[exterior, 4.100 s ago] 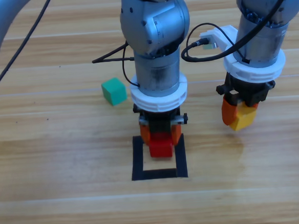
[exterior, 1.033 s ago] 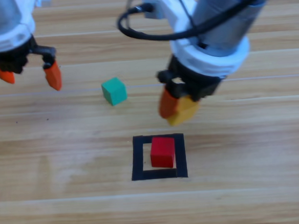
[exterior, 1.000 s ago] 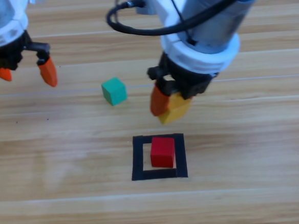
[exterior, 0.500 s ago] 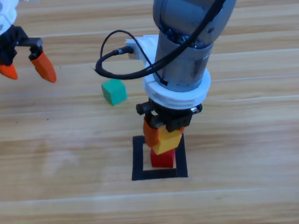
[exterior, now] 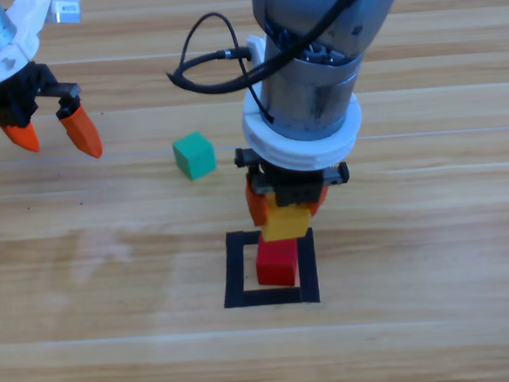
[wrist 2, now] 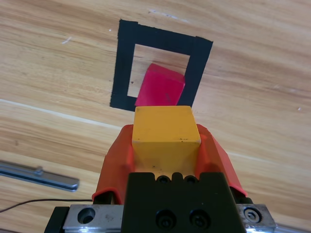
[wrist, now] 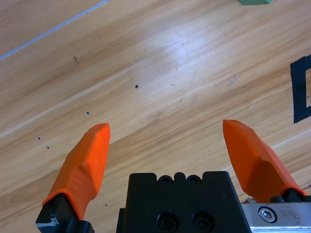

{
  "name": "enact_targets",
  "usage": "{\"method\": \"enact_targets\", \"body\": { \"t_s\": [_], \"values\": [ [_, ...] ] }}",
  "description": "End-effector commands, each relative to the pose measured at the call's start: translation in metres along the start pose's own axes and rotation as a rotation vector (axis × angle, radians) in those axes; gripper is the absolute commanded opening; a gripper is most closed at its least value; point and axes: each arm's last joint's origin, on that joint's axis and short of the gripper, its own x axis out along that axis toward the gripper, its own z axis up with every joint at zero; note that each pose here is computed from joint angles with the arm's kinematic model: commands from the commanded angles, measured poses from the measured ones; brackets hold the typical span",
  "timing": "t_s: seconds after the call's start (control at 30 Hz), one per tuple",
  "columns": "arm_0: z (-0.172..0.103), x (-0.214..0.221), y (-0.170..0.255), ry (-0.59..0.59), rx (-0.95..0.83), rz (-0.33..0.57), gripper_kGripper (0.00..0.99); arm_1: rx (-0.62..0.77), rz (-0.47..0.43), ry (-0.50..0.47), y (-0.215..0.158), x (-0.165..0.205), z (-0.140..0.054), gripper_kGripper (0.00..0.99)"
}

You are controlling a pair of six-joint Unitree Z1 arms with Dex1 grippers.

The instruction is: Stack the blocks in the rectangular block: red at the bottom, yellow in the middle, green on top

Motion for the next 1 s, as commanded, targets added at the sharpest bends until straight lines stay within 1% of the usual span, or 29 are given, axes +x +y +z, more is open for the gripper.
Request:
{"method": "enact_targets", "body": {
  "t_s": [0.03, 0.2, 0.4, 0.63, 0.73, 1.0],
  "values": [
    [0.008, 0.024, 0.017, 0.045, -0.019, -0.024, 0.99, 0.022, -0.075, 0.071, 0.025, 0.044, -0.01, 0.018],
    [0.011, 0.027, 0.018, 0.048, -0.009, -0.023, 0.99, 0.046, -0.09, 0.084, 0.028, 0.054, -0.008, 0.018],
    [0.013, 0.039, 0.022, 0.076, -0.016, -0.026, 0.988, 0.066, -0.11, 0.075, 0.027, 0.054, -0.008, 0.018],
    [0.013, 0.043, 0.022, 0.085, -0.019, -0.034, 0.986, 0.095, -0.115, 0.078, 0.028, 0.057, -0.008, 0.018],
    [0.014, 0.038, 0.022, 0.071, -0.019, -0.031, 0.986, 0.13, -0.124, 0.082, 0.029, 0.065, -0.007, 0.018],
    [0.034, 0.031, 0.023, 0.028, -0.008, 0.012, 0.99, 0.181, -0.122, 0.076, 0.032, 0.068, -0.004, 0.018]
  ]
}}
